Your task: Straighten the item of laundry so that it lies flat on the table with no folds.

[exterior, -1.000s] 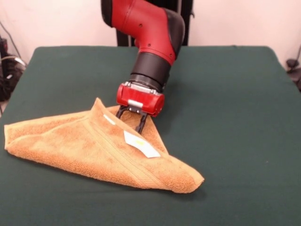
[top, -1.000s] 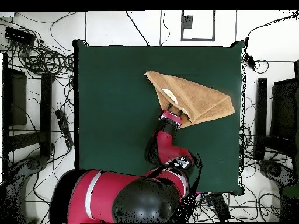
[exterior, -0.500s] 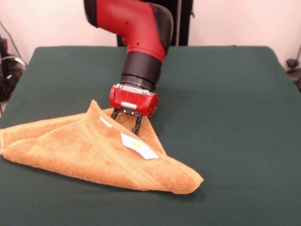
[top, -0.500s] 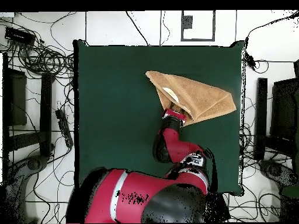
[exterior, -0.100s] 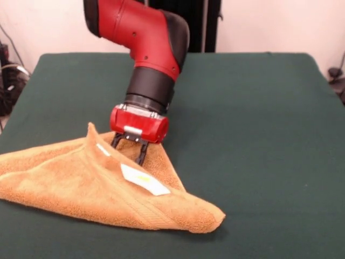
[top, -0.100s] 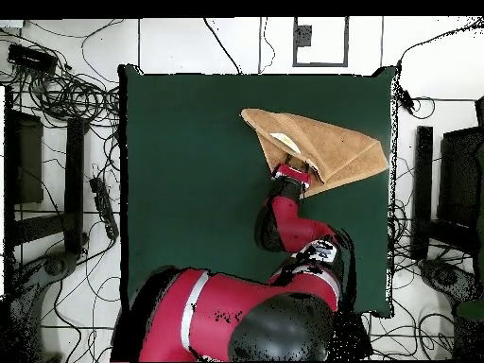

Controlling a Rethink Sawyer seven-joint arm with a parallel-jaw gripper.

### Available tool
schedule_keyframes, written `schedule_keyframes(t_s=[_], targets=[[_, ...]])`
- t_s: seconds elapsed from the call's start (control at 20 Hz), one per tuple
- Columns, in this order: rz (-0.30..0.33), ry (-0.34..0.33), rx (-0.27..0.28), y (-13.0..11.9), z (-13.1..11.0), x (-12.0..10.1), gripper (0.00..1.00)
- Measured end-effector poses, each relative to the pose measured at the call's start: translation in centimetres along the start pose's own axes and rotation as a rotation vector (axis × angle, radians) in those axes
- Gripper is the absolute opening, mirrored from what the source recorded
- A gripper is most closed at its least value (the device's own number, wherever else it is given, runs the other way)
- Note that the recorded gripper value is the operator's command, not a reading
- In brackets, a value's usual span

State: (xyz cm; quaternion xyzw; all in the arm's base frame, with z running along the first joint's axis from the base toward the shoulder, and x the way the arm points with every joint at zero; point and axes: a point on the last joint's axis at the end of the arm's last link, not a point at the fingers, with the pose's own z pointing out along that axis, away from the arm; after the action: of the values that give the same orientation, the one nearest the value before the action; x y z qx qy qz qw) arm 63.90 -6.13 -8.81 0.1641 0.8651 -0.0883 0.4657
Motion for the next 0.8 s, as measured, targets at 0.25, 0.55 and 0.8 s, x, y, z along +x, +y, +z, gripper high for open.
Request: schedule_keyframes(t_s=[0.25, 0.55, 0.8], targets=[[-0.016, -0.127, -0.020, -0.3, 1.2, -0.3, 1.00], [-0.039, -0.183, -0.038, -0.8, 1.9, -0.2, 1.00], [-0.050, -0.190, -0.043, -0.9, 2.4, -0.1, 1.00]])
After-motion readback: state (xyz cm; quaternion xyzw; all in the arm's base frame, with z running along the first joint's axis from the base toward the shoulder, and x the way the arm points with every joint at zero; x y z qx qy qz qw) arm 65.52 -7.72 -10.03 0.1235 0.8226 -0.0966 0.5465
